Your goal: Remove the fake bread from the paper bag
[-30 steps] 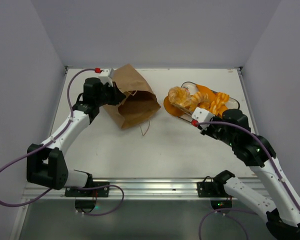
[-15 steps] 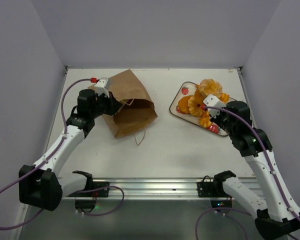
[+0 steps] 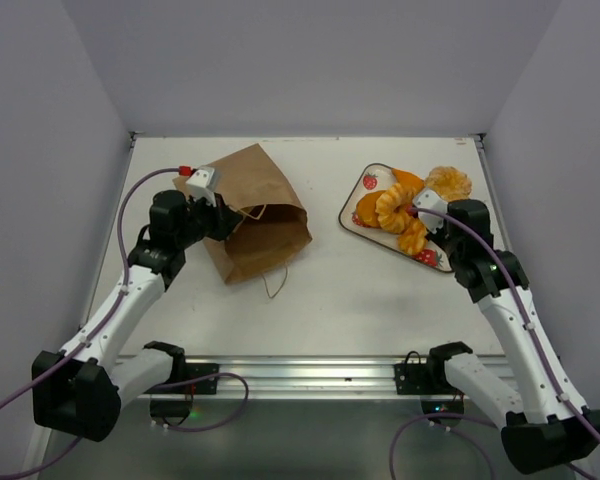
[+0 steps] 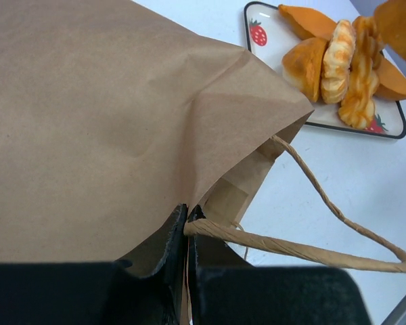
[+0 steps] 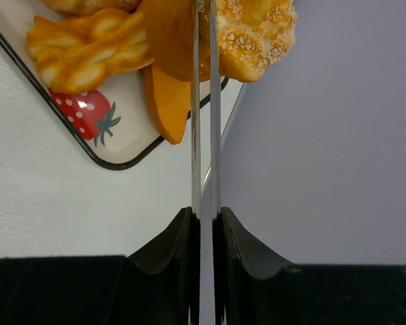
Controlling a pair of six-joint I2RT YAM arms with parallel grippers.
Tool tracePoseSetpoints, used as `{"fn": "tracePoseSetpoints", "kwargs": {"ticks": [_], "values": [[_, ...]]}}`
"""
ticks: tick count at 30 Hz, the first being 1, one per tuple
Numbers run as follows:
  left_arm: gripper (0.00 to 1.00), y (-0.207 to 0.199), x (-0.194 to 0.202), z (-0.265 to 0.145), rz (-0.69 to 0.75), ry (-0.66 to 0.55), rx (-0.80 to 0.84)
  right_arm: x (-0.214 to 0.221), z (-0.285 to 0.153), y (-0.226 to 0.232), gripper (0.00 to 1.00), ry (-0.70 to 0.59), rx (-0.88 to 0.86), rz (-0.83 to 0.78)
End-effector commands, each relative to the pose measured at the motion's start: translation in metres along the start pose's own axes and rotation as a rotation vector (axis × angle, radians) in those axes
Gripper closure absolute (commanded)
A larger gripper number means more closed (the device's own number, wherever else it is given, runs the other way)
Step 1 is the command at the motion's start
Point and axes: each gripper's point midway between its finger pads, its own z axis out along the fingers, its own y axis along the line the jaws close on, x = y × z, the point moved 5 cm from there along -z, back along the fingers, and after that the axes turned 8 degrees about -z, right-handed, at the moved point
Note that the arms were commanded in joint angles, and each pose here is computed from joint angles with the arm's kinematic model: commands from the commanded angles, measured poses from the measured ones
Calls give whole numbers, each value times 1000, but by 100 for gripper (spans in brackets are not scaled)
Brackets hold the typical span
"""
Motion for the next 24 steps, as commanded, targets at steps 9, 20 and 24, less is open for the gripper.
{"fn": "tracePoseSetpoints", "kwargs": {"ticks": [9,20,24], "values": [[93,-6,-9,-3,34,-46,46,15,29,29,93,46,-17,-51],[93,-5,-8,-3,35,-44,46,7,13,28,58,-20,-61,30],[93,-5,-9,-3,35,-46,45,1,6,24,55,-49,-76,63]]}}
